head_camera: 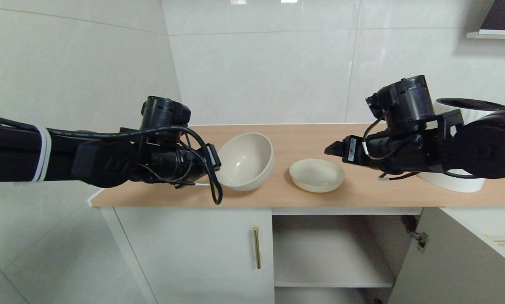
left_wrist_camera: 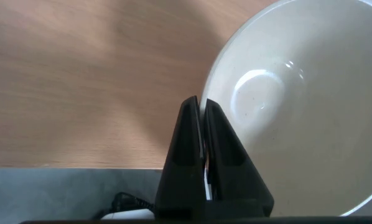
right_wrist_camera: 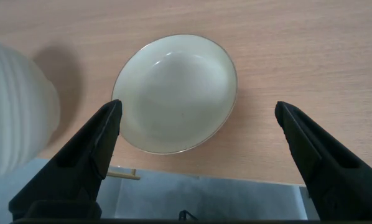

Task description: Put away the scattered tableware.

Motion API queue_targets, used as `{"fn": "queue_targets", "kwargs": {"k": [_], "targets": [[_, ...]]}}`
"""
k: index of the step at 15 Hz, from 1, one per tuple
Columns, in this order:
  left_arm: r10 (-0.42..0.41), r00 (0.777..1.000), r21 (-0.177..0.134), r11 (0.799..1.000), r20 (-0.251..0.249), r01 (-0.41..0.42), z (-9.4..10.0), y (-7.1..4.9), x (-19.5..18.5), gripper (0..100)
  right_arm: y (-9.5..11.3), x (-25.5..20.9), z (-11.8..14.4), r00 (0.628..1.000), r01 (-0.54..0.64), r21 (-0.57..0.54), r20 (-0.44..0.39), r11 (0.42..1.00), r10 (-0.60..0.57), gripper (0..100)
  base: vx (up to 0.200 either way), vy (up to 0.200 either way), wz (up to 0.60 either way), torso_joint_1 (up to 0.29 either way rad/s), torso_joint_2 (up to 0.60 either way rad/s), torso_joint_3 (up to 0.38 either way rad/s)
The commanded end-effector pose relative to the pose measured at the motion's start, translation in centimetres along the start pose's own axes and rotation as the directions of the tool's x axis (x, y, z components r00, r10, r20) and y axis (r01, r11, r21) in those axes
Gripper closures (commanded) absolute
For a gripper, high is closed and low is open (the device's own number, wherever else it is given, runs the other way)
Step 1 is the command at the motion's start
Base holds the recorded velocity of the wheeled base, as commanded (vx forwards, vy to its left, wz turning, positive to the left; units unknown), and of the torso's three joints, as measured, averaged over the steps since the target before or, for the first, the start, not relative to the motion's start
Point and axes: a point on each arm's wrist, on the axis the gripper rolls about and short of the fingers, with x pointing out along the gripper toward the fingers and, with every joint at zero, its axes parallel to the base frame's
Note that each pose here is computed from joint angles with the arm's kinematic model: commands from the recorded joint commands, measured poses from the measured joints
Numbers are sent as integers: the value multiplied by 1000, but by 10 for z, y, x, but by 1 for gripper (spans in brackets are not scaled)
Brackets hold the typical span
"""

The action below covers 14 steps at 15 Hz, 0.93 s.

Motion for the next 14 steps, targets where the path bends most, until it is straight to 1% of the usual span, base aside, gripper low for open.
{"fn": "queue_targets", "kwargs": {"k": [1, 3, 6, 8, 13, 14], "targets": [[-8, 1000, 0, 1000, 10, 8, 2, -2, -4, 100, 0, 6, -3, 1000, 9, -6, -14, 1000, -10, 0, 0, 0, 0, 0, 0, 0], [-9, 1000, 0, 1000, 11, 9, 2, -2, -5, 100, 1, 15, -6, 999, 33, -11, -24, 999, -33, 0, 0, 0, 0, 0, 0, 0], [-12, 1000, 0, 1000, 15, 12, 3, -2, -7, 100, -5, 47, -19, 987, 146, -38, -55, 989, -148, 0, 0, 0, 0, 0, 0, 0], [-11, 1000, 0, 1000, 14, 11, 2, -2, -7, 100, -7, 62, -24, 980, 188, -47, -61, 981, -191, 0, 0, 0, 0, 0, 0, 0], [-11, 1000, 0, 1000, 16, 11, 3, -2, -8, 100, -10, 72, -28, 975, 210, -51, -70, 976, -213, 0, 0, 0, 0, 0, 0, 0], [-11, 1000, -2, 1000, 16, 11, 3, -2, -8, 100, -10, 72, -28, 975, 210, -51, -70, 976, -213, 100, 0, 0, 0, 0, 0, 0]]}}
